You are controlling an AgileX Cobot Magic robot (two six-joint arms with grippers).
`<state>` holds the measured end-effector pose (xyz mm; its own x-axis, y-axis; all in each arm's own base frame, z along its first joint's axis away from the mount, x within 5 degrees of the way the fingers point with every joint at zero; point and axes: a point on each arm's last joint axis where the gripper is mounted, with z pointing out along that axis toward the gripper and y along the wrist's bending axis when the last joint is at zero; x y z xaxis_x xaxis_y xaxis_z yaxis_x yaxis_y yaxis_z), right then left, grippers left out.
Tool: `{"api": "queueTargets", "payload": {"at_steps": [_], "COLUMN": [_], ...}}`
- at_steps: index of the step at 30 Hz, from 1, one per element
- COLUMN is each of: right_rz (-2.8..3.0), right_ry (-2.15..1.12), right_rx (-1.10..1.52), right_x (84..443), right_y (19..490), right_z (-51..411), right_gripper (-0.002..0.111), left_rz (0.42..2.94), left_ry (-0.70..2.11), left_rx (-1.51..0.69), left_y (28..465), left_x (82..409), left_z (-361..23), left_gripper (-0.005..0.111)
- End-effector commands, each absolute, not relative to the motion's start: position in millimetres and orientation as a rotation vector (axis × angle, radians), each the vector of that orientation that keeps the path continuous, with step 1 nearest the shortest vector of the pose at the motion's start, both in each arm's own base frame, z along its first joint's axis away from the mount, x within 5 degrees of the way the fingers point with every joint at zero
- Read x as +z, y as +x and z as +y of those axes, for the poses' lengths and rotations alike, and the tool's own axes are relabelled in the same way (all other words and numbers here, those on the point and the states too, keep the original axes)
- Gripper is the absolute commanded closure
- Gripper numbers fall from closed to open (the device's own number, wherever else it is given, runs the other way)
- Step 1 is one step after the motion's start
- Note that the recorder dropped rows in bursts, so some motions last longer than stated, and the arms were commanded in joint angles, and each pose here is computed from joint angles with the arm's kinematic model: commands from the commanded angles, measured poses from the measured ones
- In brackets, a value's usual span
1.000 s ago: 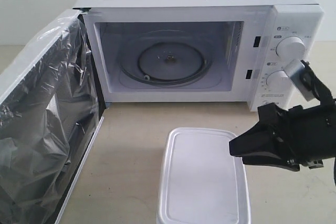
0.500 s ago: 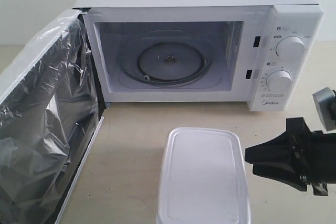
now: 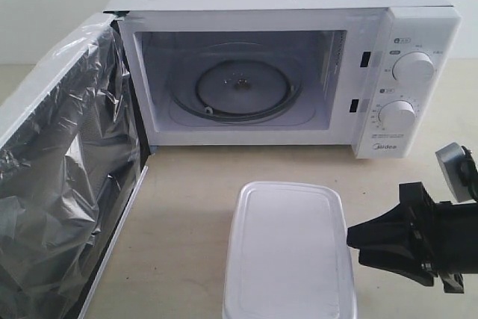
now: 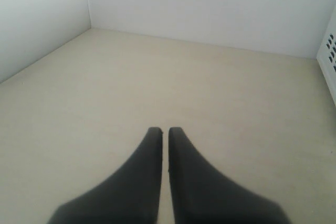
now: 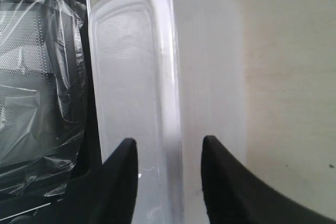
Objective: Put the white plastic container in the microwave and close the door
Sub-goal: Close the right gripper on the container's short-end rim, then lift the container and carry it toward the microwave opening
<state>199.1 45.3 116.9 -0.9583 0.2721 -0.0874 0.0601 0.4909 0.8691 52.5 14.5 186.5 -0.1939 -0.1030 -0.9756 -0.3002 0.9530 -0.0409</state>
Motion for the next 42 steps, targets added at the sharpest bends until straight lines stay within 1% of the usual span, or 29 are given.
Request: {"api": "queueTargets", "payload": {"at_steps": [1,16,23,28,30,33,35,42], "right_rz": [2.515,2.466,2.490,2.569,2.553,2.543,2.538,2.433], "right_ry": [0.264,0.267,0.195,0.192,0.206,0.200,0.203,0.206], "right_rx": [1.500,1.568,1.576,1.504,1.520,1.523,1.524,1.627], "right_x": [112,103,100,90,90,90,91,99], "right_y": [198,201,199,197,198,198,199,202], "right_z": [49,55,65,67,68,68,68,71], "right_gripper": [0.073,0.073,0.073,0.074,0.080,0.099,0.109,0.108], "left_rz": [1.766,1.766,1.766,1.766,1.766,1.766,1.766,1.766], "left_ry": [-0.303,-0.303,-0.303,-0.303,-0.303,-0.303,-0.303,-0.303], "left_rx": [0.183,0.183,0.183,0.183,0.183,0.183,0.183,0.183], "left_y": [52,52,52,52,52,52,52,52], "left_x": [186,186,186,186,186,186,186,186], "left_z": [14,14,14,14,14,14,14,14], "left_gripper": [0.102,0.102,0.102,0.102,0.102,0.102,0.102,0.102]}}
